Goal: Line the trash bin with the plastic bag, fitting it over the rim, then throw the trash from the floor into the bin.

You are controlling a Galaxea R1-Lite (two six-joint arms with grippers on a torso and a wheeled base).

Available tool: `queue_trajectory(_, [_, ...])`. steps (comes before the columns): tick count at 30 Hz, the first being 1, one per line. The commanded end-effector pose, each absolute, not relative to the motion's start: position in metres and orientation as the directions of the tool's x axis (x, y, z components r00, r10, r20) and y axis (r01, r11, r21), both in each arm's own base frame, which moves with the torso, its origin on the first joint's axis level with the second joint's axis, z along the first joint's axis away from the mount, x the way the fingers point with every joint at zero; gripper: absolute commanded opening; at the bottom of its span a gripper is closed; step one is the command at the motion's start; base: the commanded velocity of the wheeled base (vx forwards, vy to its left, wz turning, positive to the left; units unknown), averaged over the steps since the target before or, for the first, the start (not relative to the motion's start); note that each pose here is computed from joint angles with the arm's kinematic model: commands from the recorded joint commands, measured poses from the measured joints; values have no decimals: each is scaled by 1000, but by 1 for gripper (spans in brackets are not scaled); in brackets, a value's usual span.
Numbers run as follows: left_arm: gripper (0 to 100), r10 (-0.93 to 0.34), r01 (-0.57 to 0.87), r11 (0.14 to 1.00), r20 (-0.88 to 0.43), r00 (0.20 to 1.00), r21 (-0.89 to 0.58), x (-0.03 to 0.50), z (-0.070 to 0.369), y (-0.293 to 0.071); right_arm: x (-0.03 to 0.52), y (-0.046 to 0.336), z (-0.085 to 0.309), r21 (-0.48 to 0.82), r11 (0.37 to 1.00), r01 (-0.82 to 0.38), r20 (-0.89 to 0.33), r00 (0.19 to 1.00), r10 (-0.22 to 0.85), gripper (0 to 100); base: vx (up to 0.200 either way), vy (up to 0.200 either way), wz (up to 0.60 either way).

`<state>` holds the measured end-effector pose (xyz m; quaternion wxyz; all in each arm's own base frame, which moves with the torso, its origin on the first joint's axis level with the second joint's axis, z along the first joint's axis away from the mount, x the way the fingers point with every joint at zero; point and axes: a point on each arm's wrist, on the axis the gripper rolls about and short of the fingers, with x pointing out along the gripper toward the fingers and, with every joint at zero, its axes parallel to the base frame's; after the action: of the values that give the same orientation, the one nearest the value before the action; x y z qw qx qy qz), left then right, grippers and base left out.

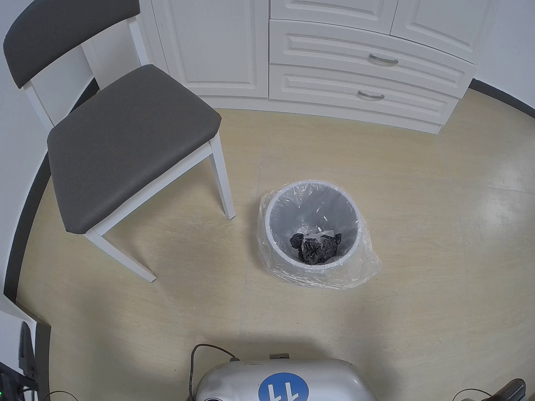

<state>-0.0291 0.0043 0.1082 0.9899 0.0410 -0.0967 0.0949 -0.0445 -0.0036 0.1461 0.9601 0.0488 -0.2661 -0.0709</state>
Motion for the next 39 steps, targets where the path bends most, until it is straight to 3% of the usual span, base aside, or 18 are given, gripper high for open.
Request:
queue_trajectory(1, [100,171,-174,984,59,984,42,-23,82,4,-35,-4,124,128,985,115,467,870,-162,100,0,0,0])
queue_trajectory(7, [100,44,-43,998,29,999,-55,-23,80,1,-34,-4,122,136,984,116,445,880,-165,100,0,0,0])
queue_trajectory(11, [100,40,-38,997,26,999,-62,-23,79,1,-32,-4,117,142,978,152,396,897,-197,100,0,0,0])
queue_trajectory(15, [100,38,-37,997,25,999,-61,-23,79,1,-28,-6,105,143,963,230,280,923,-262,100,0,0,0])
queue_trajectory(22, [100,34,-32,998,26,999,-58,-23,79,1,-24,-5,83,88,967,241,74,966,-247,100,0,0,0])
queue_trajectory(34, [100,18,-18,999,15,1000,-45,-23,77,1,-23,-2,83,113,988,105,70,991,-113,100,0,0,0])
queue_trajectory(39, [100,18,-18,999,14,1000,-46,-23,77,1,-23,-2,83,52,993,105,70,992,-109,100,0,0,0])
